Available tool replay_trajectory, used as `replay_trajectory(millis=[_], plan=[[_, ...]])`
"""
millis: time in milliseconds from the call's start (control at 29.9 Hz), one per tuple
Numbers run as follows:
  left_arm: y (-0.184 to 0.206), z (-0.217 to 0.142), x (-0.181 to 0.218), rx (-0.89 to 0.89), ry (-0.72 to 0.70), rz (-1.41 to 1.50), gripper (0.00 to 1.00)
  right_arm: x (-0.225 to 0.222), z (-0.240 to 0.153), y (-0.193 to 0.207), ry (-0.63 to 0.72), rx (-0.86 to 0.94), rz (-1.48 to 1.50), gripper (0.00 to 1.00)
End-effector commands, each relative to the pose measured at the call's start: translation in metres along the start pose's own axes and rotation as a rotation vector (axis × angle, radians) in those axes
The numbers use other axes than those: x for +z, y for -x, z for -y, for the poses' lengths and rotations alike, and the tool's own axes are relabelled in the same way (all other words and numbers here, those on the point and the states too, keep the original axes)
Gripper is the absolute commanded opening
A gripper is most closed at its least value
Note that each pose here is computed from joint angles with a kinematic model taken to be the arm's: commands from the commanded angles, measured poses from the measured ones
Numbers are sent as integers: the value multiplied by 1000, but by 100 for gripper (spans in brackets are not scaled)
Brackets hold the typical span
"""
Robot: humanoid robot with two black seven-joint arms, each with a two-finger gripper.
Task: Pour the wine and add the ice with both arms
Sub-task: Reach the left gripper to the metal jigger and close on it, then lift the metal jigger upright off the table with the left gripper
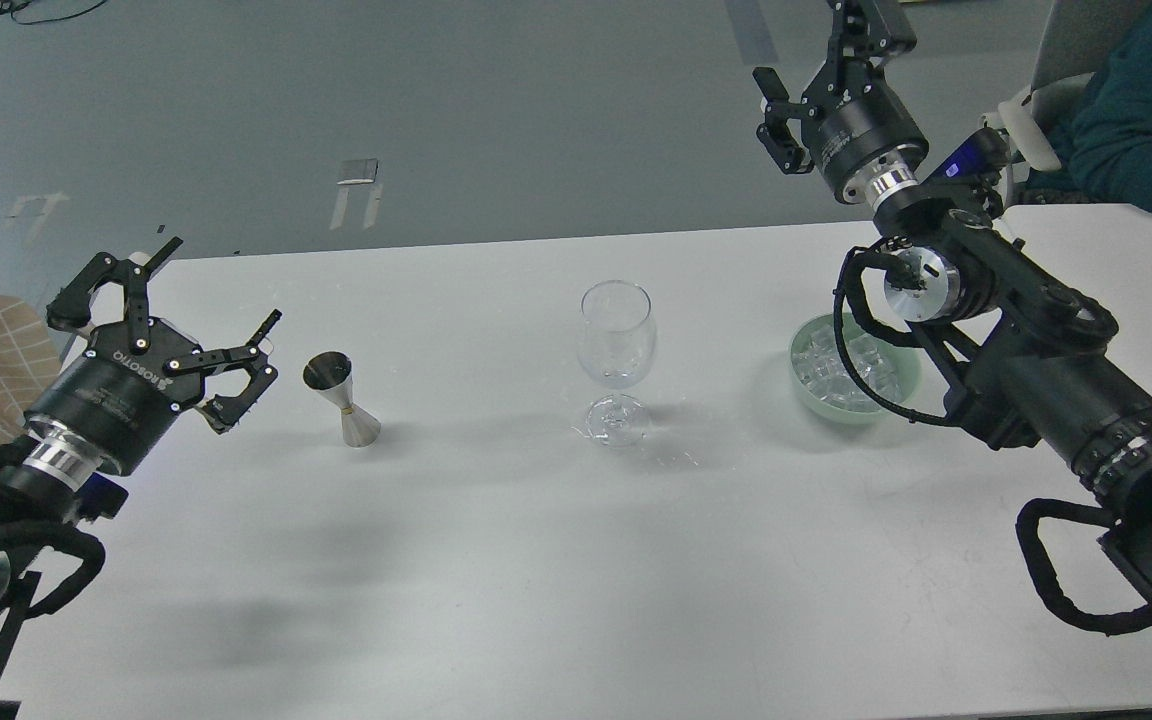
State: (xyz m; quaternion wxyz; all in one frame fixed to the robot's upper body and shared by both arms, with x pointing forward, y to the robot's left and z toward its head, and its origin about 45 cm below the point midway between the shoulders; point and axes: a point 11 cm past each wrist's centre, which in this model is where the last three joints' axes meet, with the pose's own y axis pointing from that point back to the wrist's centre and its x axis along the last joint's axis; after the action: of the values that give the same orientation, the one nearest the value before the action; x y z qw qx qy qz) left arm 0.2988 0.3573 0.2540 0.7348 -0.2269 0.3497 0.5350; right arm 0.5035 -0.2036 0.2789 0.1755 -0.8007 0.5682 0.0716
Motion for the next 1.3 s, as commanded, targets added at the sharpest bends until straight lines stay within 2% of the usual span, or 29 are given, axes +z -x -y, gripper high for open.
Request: replay_trajectory(millis=[0,100,401,735,1270], plan=[[3,-10,-13,3,-19,-62,97,0,0,-1,0,3,-1,100],[-6,-21,-34,41,-55,-179,98,2,-1,-2,5,9,-2,100],[-31,-36,-72,129,-21,-333,98,4,-4,-5,9,16,-3,100],[-63,-14,-98,273,29,-403,98,5,-4,-6,10,19,-4,100],[-68,3,-120,317,-13,-409,97,9,-9,-12,22,32,-7,100]])
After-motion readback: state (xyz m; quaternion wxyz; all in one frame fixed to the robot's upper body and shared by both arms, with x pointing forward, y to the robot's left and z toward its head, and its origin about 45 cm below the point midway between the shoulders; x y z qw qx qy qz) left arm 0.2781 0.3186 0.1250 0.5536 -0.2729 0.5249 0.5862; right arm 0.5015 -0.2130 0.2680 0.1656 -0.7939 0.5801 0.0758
